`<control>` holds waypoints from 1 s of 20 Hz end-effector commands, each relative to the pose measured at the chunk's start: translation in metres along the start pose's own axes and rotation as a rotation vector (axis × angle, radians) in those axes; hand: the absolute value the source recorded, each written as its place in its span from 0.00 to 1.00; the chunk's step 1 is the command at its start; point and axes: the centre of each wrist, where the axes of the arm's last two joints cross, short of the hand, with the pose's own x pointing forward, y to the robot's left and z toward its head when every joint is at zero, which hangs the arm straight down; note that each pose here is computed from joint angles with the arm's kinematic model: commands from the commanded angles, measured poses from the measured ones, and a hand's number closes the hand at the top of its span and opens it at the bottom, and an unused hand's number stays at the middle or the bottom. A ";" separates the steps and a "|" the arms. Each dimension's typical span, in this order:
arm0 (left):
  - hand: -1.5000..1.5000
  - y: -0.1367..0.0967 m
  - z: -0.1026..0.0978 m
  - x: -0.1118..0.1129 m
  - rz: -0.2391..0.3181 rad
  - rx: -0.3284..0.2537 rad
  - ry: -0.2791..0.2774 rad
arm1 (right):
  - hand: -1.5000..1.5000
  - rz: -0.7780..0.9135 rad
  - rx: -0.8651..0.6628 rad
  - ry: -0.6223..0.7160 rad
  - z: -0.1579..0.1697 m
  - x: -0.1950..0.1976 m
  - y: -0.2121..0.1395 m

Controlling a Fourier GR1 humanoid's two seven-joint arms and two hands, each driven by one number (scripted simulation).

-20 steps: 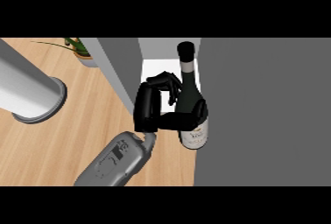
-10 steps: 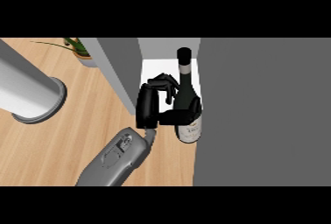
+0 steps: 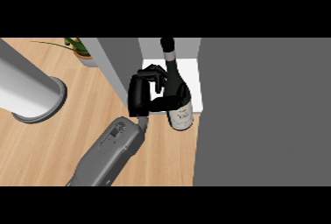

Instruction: Pick up the wine, place it into the cabinet and close the cabinet

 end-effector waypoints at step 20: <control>1.00 0.018 -0.047 -0.037 -0.052 0.024 0.063 | 0.00 -0.076 0.035 -0.052 -0.002 0.009 0.006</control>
